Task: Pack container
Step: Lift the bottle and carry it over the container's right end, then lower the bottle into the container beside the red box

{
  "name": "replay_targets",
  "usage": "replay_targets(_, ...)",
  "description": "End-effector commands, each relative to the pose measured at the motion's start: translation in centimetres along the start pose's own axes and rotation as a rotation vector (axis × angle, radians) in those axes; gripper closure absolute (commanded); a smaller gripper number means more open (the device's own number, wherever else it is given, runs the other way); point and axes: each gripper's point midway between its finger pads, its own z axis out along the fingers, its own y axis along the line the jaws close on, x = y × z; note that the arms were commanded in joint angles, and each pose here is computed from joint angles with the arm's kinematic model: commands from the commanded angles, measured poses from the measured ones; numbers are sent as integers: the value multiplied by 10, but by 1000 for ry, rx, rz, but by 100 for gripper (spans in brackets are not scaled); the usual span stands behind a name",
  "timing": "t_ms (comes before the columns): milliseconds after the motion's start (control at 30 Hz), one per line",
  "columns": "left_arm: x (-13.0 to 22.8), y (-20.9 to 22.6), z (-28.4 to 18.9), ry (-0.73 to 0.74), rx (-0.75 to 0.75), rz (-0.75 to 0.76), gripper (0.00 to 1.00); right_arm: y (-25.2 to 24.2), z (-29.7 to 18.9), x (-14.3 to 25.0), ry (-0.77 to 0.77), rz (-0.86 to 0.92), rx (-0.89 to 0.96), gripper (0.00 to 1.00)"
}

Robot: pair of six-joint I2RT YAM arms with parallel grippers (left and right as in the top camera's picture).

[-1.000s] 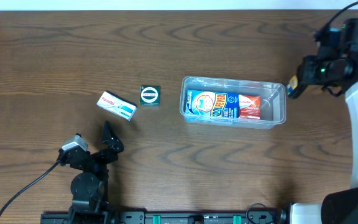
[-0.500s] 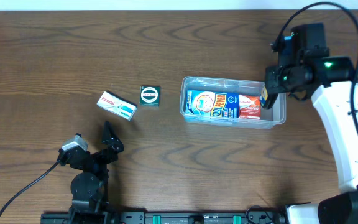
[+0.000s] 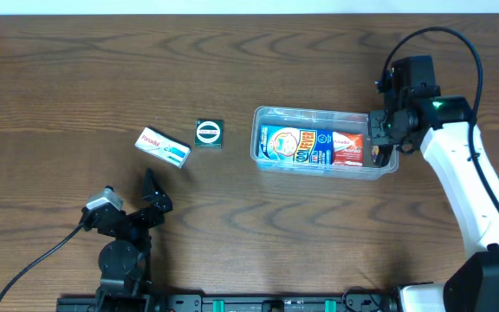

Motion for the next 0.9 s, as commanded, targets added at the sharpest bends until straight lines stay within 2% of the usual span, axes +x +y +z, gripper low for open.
replay_targets(0,12,9,2,20,-31,23,2,-5,7,5,-15,22,48,91)
replay_targets(300,12,9,2,20,-31,23,2,-3,41,7,-94,39,53,91)
replay_targets(867,12,9,2,20,-31,23,2,-8,41,-13,-191,68,79,89)
